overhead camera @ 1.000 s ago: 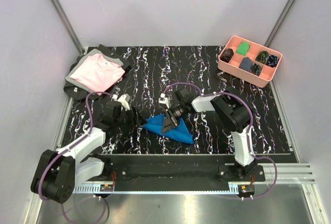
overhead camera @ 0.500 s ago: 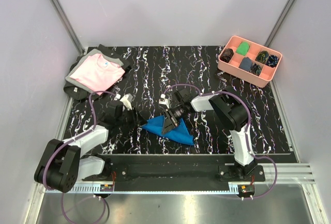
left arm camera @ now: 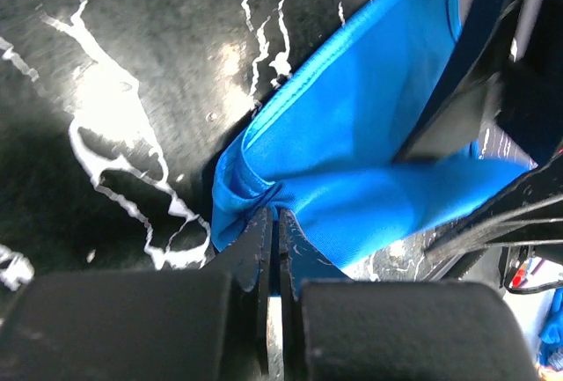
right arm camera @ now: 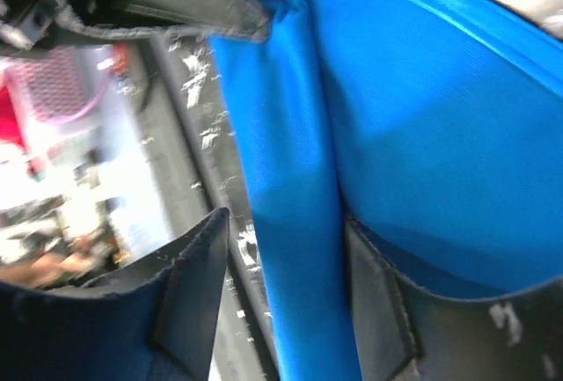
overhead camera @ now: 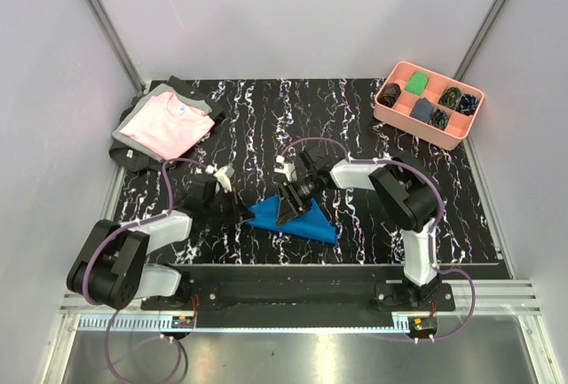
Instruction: Fold the napkin, place the utensils inside, and roll it up
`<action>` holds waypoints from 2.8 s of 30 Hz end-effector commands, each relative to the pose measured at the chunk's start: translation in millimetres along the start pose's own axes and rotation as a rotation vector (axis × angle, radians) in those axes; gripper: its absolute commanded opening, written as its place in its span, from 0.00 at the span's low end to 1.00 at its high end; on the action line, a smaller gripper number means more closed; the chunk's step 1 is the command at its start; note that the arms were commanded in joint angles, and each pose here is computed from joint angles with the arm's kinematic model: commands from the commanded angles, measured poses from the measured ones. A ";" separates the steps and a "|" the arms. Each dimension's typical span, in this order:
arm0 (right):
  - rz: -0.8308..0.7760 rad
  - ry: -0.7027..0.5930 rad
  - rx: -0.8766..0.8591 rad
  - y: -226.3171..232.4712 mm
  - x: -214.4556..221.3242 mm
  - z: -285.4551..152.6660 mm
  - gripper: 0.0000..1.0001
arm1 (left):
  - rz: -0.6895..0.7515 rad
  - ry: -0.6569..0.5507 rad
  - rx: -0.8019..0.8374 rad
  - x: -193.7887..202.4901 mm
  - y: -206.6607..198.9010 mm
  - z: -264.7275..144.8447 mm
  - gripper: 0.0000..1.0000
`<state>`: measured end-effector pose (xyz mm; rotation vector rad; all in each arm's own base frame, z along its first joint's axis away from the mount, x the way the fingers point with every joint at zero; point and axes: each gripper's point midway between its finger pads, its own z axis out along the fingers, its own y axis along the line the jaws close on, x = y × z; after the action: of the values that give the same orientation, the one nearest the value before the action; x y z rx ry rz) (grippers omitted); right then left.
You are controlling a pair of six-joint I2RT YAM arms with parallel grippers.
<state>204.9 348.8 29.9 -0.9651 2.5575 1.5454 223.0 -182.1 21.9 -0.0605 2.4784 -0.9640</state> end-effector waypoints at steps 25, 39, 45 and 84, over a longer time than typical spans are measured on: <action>-0.769 -0.079 0.851 7.4 -11.6 -18.9 0.68 | -0.081 0.181 -0.152 16.0 19.3 9.9 0.00; -0.708 0.027 0.875 -29.9 17.5 -5.4 0.52 | -0.069 0.183 -0.146 14.0 16.7 8.4 0.00; -0.620 0.062 0.772 -28.0 32.4 9.6 0.29 | -0.045 0.128 -0.147 -7.6 8.1 5.6 0.11; -0.051 0.079 0.049 -46.5 29.6 18.6 0.23 | 0.019 -0.062 0.019 -36.9 -7.3 0.0 0.43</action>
<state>198.6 352.9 15.1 -1.1451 2.3988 1.6284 252.0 -169.4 34.2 -0.1160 2.4635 -0.8772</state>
